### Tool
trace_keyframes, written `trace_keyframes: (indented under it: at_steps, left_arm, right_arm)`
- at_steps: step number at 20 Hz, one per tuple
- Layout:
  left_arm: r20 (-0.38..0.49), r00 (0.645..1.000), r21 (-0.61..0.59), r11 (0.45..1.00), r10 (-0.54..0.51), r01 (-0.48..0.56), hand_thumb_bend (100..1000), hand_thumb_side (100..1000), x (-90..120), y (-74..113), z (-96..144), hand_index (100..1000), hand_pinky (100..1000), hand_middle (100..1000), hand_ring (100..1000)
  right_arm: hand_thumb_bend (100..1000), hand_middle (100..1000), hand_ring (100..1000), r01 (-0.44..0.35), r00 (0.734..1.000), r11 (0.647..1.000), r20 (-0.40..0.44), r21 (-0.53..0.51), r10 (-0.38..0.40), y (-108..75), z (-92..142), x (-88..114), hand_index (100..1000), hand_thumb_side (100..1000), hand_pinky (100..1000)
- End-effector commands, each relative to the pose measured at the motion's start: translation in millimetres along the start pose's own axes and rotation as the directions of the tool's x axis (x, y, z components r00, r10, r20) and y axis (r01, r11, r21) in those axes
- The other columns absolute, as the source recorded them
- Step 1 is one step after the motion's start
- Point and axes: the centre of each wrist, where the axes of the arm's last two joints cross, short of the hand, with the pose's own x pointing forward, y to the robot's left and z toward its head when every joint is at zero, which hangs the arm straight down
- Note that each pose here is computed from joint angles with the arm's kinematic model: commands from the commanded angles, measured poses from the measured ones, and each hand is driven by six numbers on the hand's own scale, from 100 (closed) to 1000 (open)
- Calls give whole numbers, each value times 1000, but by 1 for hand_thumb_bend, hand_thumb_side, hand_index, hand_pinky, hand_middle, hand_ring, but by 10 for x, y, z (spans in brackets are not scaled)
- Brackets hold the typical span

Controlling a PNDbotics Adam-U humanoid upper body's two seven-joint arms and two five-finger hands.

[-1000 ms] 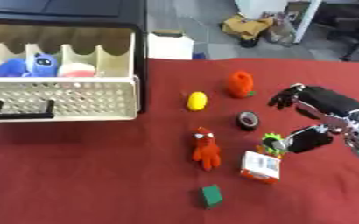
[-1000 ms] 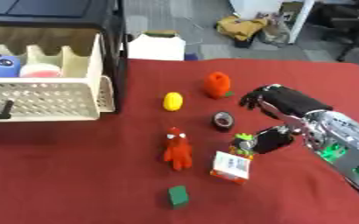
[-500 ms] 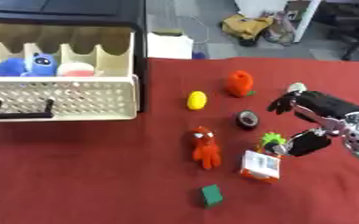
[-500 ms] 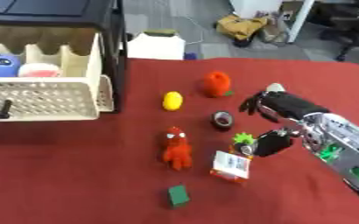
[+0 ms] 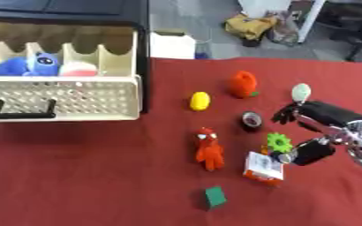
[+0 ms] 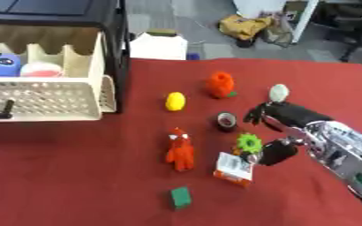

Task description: Pick up objects from table and place into drawer.

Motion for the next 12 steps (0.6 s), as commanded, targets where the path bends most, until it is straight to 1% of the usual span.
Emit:
trace_keyframes:
  at_steps: [1, 11, 12]
  left_arm:
    - [29, 999, 1, 1000, -14, 14, 100, 1000, 57, 44, -44, 775, 442, 379, 329]
    - [28, 1000, -1, 1000, -12, 12, 100, 1000, 56, 41, -41, 775, 441, 379, 329]
    - [28, 1000, -1, 1000, -12, 12, 100, 1000, 56, 41, -41, 775, 440, 380, 329]
  right_arm:
    - [436, 701, 783, -28, 999, 1000, -18, 1, 28, -38, 11, -47, 834, 378, 698]
    - [420, 678, 776, -27, 999, 1000, -37, 14, 28, 17, -21, -103, 828, 382, 693]
    - [429, 612, 753, -27, 999, 1000, -36, 13, 27, 15, -22, -104, 797, 380, 674]
